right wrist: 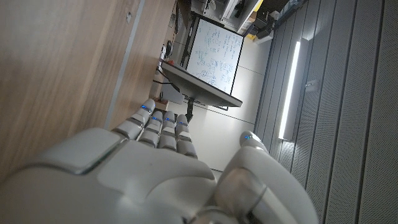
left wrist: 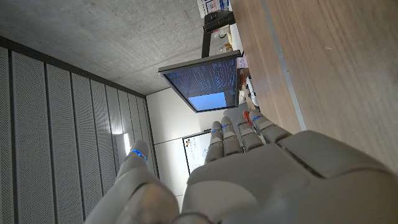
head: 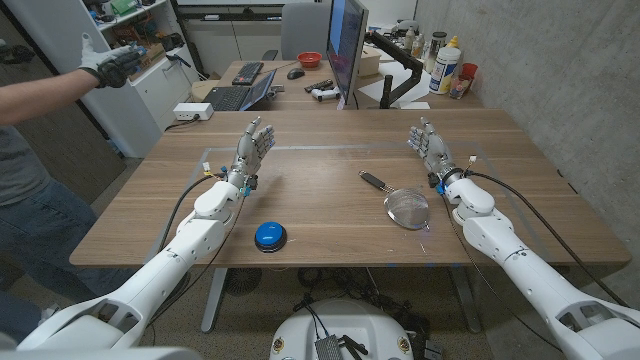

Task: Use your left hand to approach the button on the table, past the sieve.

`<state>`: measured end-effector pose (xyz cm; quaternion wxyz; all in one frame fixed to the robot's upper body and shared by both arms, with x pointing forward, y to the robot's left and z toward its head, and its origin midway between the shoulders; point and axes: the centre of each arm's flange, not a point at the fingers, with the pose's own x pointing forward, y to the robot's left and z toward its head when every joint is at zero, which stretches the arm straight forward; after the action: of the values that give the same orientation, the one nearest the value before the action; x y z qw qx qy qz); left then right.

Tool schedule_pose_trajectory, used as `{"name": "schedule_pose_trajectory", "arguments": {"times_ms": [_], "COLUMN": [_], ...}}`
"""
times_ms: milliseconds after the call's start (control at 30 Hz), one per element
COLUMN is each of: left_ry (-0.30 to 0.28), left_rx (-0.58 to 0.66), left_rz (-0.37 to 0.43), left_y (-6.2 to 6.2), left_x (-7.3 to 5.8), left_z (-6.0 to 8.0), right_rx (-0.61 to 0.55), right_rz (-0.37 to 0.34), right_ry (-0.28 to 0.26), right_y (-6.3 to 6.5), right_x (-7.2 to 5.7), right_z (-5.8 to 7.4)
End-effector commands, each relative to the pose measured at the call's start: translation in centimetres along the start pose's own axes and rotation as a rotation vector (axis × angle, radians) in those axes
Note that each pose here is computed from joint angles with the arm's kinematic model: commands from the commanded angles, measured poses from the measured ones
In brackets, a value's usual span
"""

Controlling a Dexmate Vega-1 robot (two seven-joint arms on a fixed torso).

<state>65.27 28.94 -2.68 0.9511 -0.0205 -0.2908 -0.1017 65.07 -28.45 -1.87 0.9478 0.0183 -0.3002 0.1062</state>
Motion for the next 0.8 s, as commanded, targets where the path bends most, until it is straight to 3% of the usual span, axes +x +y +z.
{"name": "schedule_pose_trajectory", "arguments": {"times_ms": [33,800], "left_ry": [0.01,0.002], "left_rx": [0.007,0.015], "left_rz": [-0.004,-0.014], "left_y": [-0.25,-0.12], "left_x": [-0.01,0.3], "left_z": [-0.23,0.19], "right_rx": [0.004,0.008], "right_rz": [-0.014,-0.018], "right_ry": [0.02,0.019], "right_y": [-0.34,-0.27], "right_x": [-0.4,-0.13], "right_z": [-0.54,-0.72]}}
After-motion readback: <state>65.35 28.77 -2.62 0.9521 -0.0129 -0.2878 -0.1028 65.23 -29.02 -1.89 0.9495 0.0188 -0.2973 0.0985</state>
